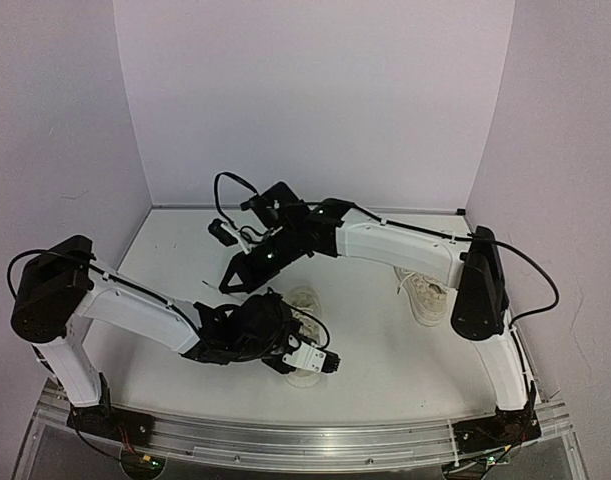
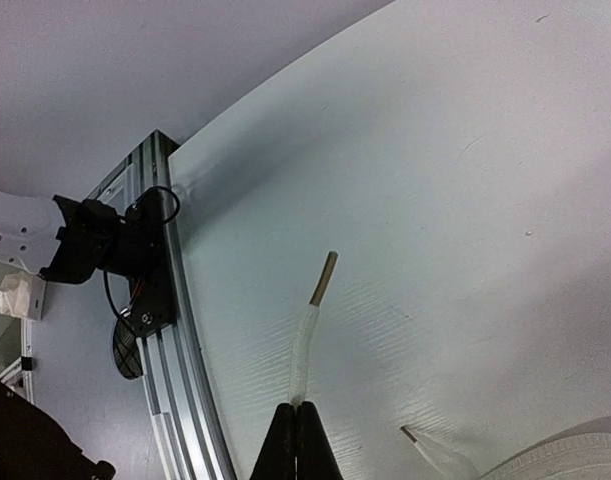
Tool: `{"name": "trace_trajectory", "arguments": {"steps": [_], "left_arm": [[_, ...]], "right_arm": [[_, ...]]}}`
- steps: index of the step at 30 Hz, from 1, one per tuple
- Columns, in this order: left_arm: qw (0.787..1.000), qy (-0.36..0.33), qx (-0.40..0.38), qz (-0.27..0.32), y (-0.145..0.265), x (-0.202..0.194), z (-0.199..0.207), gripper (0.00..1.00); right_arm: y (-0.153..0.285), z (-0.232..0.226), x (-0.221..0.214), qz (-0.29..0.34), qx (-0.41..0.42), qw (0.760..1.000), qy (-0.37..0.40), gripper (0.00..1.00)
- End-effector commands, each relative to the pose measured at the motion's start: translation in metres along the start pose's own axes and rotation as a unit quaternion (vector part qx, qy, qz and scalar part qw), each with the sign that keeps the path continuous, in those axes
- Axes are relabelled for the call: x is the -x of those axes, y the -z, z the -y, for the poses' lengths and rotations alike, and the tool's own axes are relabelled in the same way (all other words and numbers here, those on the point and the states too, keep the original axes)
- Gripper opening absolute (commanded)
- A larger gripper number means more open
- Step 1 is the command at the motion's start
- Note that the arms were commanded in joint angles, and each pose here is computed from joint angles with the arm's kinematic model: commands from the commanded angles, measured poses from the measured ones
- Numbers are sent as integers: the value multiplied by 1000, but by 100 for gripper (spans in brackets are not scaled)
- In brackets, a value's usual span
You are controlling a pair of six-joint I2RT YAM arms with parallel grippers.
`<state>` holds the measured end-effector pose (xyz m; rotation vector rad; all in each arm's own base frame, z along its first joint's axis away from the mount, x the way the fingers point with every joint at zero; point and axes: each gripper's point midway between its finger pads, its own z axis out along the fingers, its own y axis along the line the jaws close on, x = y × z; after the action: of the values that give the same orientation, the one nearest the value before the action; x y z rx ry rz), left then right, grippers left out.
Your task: Tie the shoes
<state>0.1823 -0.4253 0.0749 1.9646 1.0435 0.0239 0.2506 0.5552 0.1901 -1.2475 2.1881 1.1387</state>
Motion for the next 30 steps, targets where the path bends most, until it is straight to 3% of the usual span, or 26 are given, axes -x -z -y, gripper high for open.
{"name": "trace_trajectory", "arguments": {"steps": [1,4,6,8,18,22,30], "left_arm": [[1000,-15,-6,8,-5,12,0,0],[1000,-16,-8,7,-6,13,1,0],[1000,-14,-8,8,-6,13,1,0],[1000,-11,-7,9,-6,13,1,0],[1000,15,6,20,-1,13,-2,0],[997,62,15,45,5,12,-12,0],[981,165,17,104,20,2,-36,0]], "right_arm": [[-8,-12,-19,-47,45,998,19,11],[-5,-10,-18,-46,34,998,22,41],[5,-10,-11,-36,21,999,25,52],[17,-8,-3,-22,12,999,23,57],[139,54,16,96,-56,991,-77,58],[178,65,-14,127,-88,982,-106,57],[181,77,-94,157,-86,962,-209,56]]}}
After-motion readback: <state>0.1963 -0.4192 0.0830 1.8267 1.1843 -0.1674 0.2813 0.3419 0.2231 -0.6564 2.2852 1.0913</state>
